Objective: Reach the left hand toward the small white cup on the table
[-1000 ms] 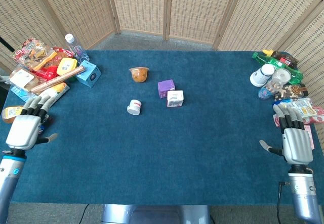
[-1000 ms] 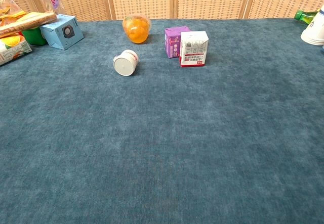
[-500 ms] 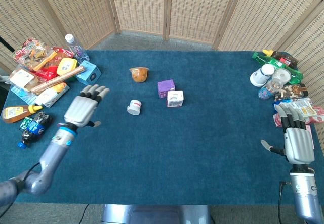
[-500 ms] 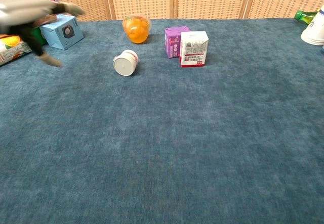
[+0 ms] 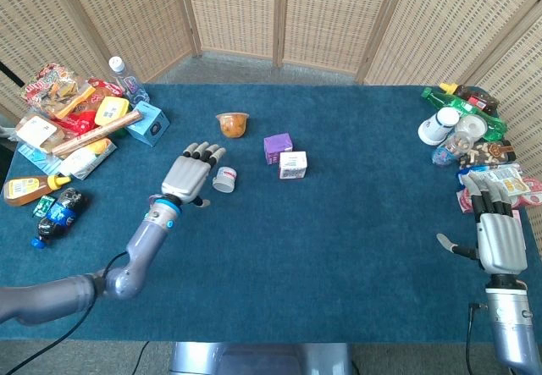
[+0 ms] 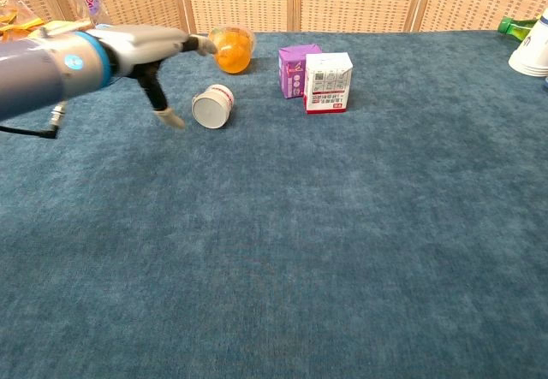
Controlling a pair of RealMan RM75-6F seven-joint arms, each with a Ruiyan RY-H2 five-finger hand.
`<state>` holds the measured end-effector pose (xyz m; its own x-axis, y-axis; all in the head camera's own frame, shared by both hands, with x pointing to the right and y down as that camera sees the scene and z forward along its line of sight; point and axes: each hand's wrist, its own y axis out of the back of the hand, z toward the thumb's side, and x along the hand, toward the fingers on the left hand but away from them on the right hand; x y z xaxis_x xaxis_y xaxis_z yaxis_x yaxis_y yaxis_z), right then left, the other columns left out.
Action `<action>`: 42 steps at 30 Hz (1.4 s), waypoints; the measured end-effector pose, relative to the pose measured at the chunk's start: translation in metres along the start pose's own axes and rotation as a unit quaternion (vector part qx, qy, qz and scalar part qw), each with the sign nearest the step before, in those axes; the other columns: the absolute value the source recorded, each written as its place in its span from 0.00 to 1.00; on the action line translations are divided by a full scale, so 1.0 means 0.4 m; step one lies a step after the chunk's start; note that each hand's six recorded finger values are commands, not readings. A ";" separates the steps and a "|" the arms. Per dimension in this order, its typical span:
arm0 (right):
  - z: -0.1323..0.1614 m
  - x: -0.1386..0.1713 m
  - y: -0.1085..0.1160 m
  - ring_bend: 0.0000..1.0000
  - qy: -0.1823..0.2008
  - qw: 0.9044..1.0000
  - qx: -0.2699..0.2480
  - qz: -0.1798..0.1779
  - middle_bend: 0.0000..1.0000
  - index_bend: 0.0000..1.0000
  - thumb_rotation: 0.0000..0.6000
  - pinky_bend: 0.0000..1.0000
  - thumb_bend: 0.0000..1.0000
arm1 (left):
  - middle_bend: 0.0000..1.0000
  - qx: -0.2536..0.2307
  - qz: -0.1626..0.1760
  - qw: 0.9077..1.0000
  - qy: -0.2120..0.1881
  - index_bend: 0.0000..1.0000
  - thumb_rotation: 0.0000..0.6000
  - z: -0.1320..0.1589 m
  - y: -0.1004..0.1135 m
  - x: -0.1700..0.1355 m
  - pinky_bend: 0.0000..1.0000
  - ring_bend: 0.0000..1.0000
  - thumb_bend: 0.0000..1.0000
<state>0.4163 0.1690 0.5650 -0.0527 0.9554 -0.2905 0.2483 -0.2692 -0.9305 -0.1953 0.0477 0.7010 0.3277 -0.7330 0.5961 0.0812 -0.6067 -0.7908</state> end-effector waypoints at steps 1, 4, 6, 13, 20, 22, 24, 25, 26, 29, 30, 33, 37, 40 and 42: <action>-0.001 0.000 0.000 0.00 -0.001 1.000 -0.001 0.000 0.00 0.00 1.00 0.00 0.00 | 0.00 0.001 -0.001 1.000 0.001 0.04 1.00 0.005 -0.002 0.005 0.10 0.00 0.14; -0.003 -0.001 0.001 0.00 -0.002 1.000 -0.004 0.000 0.00 0.00 1.00 0.00 0.00 | 0.00 -0.002 -0.007 1.000 0.006 0.04 1.00 0.013 -0.009 0.016 0.10 0.00 0.14; -0.002 -0.001 0.001 0.00 -0.001 1.000 -0.004 0.001 0.00 0.00 1.00 0.00 0.00 | 0.00 -0.004 -0.012 1.000 0.011 0.04 1.00 0.016 -0.015 0.023 0.10 0.00 0.14; -0.001 0.000 -0.001 0.00 -0.001 1.000 -0.005 0.003 0.00 0.00 1.00 0.00 0.00 | 0.02 -0.008 -0.023 0.999 0.020 0.10 1.00 0.031 -0.023 0.050 0.31 0.05 0.14; -0.002 0.000 -0.001 0.00 -0.002 1.000 -0.009 0.004 0.00 0.00 1.00 0.00 0.00 | 0.24 -0.001 -0.031 0.999 0.020 0.18 1.00 0.058 -0.036 0.071 0.50 0.25 0.13; -0.002 0.000 0.000 0.00 -0.002 1.000 -0.010 0.004 0.00 0.00 1.00 0.00 0.00 | 0.27 0.010 -0.035 0.999 0.019 0.20 1.00 0.064 -0.042 0.076 0.52 0.28 0.13; -0.002 0.000 0.001 0.00 -0.002 1.000 -0.012 0.003 0.00 0.00 1.00 0.00 0.00 | 0.37 0.023 -0.036 0.999 0.016 0.26 1.00 0.070 -0.047 0.080 0.56 0.37 0.13; -0.003 0.000 0.001 0.00 -0.002 1.000 -0.012 0.003 0.00 0.00 1.00 0.00 0.00 | 0.41 0.024 -0.035 0.999 0.016 0.28 1.00 0.072 -0.047 0.081 0.59 0.41 0.13; -0.003 0.000 0.001 0.00 -0.002 1.000 -0.013 0.003 0.00 0.00 1.00 0.00 0.00 | 0.45 0.025 -0.032 0.999 0.016 0.30 1.00 0.073 -0.046 0.081 0.61 0.45 0.13; -0.002 0.000 0.001 0.00 -0.001 1.000 -0.012 0.003 0.00 0.00 1.00 0.00 0.00 | 0.51 0.029 -0.022 0.999 0.016 0.33 1.00 0.075 -0.038 0.082 0.64 0.50 0.13; -0.002 0.000 0.000 0.00 -0.001 1.000 -0.012 0.004 0.00 0.00 1.00 0.00 0.00 | 0.53 0.031 -0.019 0.999 0.016 0.34 1.00 0.076 -0.035 0.082 0.64 0.52 0.13; 0.000 0.001 0.000 0.00 0.000 1.000 -0.012 0.004 0.00 0.00 1.00 0.00 0.00 | 0.55 0.034 -0.011 0.999 0.018 0.37 1.00 0.075 -0.029 0.081 0.65 0.54 0.13; -0.001 0.002 0.001 0.00 -0.001 1.000 -0.013 0.004 0.00 0.00 1.00 0.00 0.00 | 0.56 0.038 -0.007 0.999 0.017 0.37 1.00 0.074 -0.024 0.077 0.65 0.55 0.13; -0.001 0.002 0.000 0.00 0.000 1.000 -0.012 0.004 0.00 0.00 1.00 0.00 0.00 | 0.56 0.036 -0.002 0.999 0.018 0.38 1.00 0.072 -0.016 0.073 0.65 0.55 0.13; -0.001 0.002 0.000 0.00 0.000 1.000 -0.012 0.004 0.00 0.00 1.00 0.00 0.00 | 0.56 0.035 0.003 0.999 0.017 0.39 1.00 0.071 -0.008 0.069 0.65 0.56 0.12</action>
<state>0.4166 0.1698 0.5648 -0.0514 0.9531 -0.2982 0.2717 -0.2740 -0.9225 -0.1599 0.0381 0.7163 0.2973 -0.7471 0.5945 0.1456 -0.5799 -0.8016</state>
